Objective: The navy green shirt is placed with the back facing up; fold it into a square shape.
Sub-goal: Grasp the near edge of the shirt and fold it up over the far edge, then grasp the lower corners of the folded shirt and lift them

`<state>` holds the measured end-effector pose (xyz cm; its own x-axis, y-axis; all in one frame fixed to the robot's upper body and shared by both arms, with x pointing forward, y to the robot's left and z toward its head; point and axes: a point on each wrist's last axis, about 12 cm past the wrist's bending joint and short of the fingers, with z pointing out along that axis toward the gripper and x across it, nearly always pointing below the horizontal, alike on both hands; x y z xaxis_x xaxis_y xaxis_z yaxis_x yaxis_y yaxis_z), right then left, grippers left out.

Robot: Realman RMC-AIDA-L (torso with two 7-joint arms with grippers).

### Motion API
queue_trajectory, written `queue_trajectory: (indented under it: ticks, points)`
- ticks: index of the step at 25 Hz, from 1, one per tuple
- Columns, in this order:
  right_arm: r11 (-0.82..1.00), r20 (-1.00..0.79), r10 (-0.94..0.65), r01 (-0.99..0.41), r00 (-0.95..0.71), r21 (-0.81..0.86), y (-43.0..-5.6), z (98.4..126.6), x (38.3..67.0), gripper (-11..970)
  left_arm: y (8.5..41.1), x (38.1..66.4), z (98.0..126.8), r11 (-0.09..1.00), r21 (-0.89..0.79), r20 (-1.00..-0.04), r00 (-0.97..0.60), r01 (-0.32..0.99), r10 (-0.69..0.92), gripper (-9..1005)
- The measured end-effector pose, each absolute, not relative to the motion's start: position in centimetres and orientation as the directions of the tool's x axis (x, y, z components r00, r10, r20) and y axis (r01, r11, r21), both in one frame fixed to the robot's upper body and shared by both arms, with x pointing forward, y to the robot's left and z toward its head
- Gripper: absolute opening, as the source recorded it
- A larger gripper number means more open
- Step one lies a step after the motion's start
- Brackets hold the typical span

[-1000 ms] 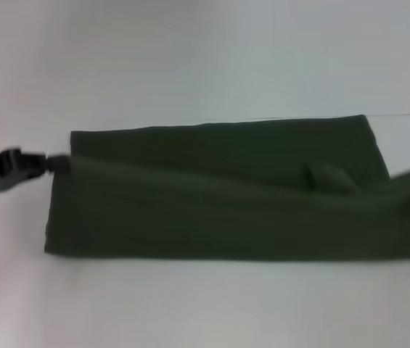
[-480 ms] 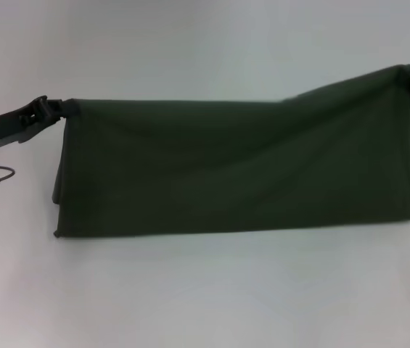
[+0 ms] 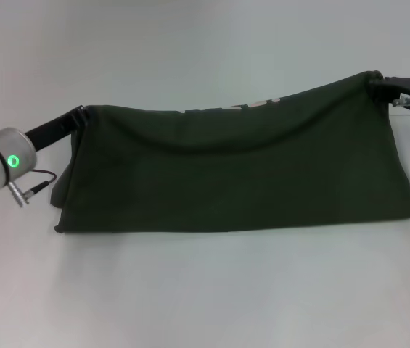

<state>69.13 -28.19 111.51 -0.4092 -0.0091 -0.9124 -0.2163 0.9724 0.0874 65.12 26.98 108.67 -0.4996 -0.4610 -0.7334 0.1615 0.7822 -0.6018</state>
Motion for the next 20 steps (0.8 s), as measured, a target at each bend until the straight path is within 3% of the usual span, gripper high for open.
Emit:
queue_trajectory:
  ticks: [11, 20]
  points:
    - [0.990, -0.895, -0.035, -0.140, -0.444, 0.030, -27.9, 110.4, 69.1, 91, 25.7, 65.0, 107.6, 0.804, -0.586, -0.742, -0.470, 0.106, -0.478, 14]
    - [0.992, -0.900, -0.005, -0.116, -0.437, 0.051, -30.3, 110.3, 68.3, 254, 27.6, 64.2, 107.4, 0.768, -0.635, -0.717, -0.436, 0.086, -0.544, 329]
